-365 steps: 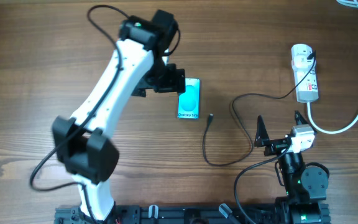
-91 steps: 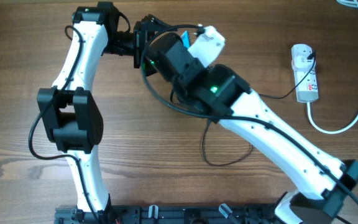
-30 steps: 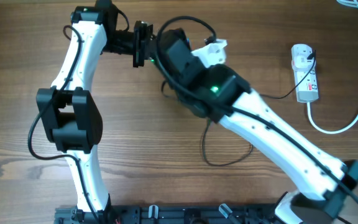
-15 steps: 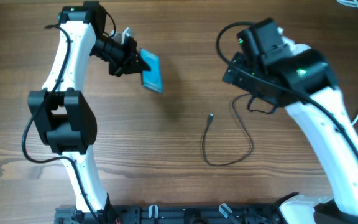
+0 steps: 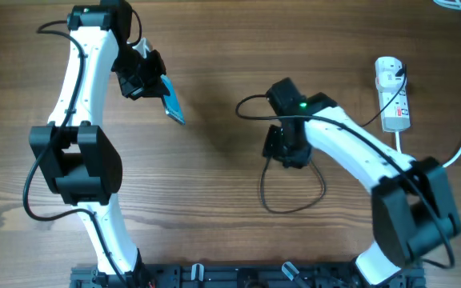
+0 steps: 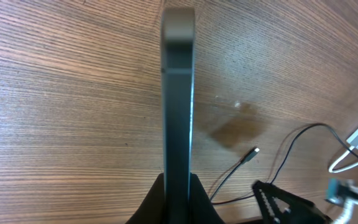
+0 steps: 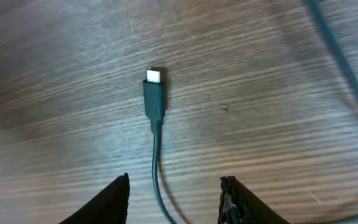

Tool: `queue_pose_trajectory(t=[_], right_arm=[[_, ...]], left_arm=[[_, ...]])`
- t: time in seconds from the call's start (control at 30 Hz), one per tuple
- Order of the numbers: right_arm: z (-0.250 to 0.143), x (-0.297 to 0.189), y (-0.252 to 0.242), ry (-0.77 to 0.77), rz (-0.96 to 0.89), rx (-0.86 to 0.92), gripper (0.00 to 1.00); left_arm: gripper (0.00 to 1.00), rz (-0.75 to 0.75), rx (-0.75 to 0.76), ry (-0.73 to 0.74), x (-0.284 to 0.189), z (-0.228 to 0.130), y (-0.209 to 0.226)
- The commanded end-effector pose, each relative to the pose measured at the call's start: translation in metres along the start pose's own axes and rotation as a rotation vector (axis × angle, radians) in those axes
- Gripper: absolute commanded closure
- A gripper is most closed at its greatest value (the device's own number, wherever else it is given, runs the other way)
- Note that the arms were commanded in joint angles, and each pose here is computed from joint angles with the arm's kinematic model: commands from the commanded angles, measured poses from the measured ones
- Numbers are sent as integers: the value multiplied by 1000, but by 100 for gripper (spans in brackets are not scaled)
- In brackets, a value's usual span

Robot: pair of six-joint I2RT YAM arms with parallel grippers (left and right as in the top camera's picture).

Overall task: Plug charger to phone and switch on socket
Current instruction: 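Release the phone with the right gripper and grasp the black USB-C cable end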

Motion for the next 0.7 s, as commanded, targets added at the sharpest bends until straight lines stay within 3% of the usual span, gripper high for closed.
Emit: queue_pose_trajectory(t=[0.0,0.27,0.37,0.53,0.67], right_arm=[[-7,28,10,26,-80,15,51],[-3,46,10,-8,-156,40,51],[1,47,13,-27,-139,15,61],[2,47,14,-37,-132,12,63],[3,47,14,-48,-139,12,74]], left_arm=[[96,-27,8,-43,-16,-4,-4],[96,-28,10,-46,-16,-3,-4],[96,-33,13,-51,-16,-3,-5],[96,-32,13,-51,-16,-3,-5],[96,-32,13,-51,-16,-3,-5]])
Point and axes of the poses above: each gripper's point midway between its finger pads, its own x axis out along the fingers, its own y axis along the line the jaws close on, z = x × y, the point moved 9 cm from there along -x, back along the fingers, and after that the axes turned 13 degrees about -x, right-handed, at the moved point
